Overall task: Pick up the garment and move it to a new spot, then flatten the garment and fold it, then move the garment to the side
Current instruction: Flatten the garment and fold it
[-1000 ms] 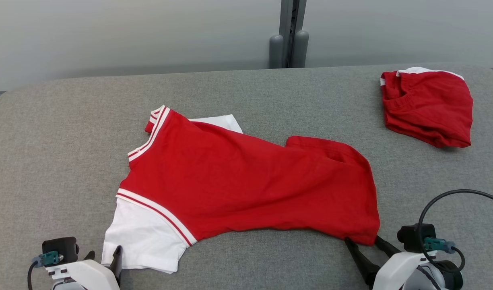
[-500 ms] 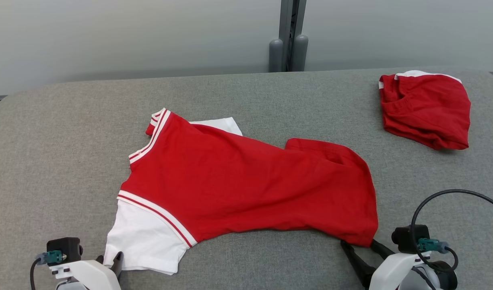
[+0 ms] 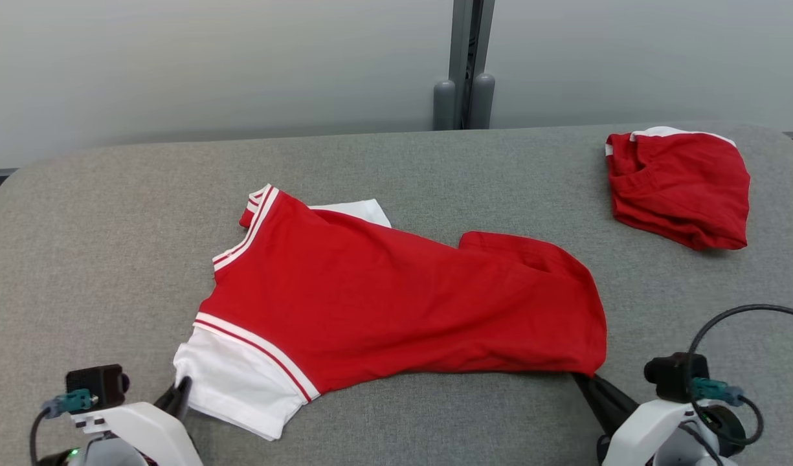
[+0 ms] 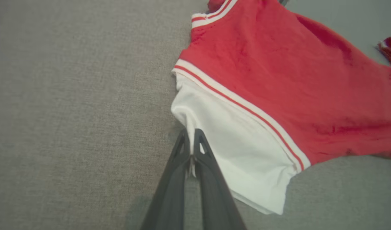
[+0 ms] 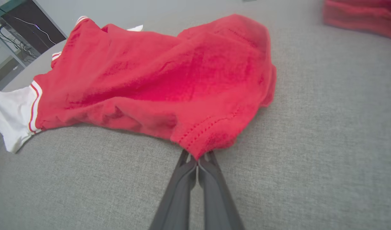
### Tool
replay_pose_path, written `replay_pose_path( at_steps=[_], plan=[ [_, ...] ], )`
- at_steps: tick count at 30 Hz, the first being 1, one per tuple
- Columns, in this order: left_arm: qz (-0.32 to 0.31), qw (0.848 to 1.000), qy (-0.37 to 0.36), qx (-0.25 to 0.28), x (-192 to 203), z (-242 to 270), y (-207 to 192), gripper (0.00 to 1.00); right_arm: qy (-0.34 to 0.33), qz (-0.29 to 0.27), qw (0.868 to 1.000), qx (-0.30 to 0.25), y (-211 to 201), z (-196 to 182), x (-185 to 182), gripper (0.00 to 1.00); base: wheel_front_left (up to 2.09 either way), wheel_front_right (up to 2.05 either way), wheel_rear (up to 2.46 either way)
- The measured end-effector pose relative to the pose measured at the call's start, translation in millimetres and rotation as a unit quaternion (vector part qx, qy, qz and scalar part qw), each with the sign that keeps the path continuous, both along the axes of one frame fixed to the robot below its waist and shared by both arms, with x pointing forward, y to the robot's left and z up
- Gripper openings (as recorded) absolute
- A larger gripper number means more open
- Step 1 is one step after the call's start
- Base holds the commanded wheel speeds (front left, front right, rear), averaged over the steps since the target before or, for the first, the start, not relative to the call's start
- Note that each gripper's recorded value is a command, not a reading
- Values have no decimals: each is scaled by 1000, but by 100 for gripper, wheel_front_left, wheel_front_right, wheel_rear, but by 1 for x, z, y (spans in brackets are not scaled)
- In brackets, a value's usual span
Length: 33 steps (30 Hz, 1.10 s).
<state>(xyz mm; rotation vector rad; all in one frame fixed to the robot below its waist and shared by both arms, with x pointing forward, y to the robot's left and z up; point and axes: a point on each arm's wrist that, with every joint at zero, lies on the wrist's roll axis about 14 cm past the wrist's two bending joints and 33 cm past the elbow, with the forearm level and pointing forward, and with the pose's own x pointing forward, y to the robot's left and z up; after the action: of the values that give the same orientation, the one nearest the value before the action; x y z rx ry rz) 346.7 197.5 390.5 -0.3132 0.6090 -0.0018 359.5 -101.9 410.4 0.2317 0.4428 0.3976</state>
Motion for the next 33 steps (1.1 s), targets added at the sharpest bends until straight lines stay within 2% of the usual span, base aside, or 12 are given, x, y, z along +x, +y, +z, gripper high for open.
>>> replay_pose_path(
  at_steps=[8,17,26,33],
  plan=[
    [13,997,-72,20,2,53,15,0,-12,15,1000,20,-10,22,-13,0,0,0,0],
    [10,996,-84,25,-23,83,10,0,1,29,999,42,-16,40,-38,0,0,0,0],
    [-2,994,-104,31,-22,101,3,0,-5,47,997,58,-10,61,-37,0,0,0,0],
    [-10,990,-131,50,0,117,6,0,-30,48,997,54,-14,77,-19,0,0,0,0]
  ],
)
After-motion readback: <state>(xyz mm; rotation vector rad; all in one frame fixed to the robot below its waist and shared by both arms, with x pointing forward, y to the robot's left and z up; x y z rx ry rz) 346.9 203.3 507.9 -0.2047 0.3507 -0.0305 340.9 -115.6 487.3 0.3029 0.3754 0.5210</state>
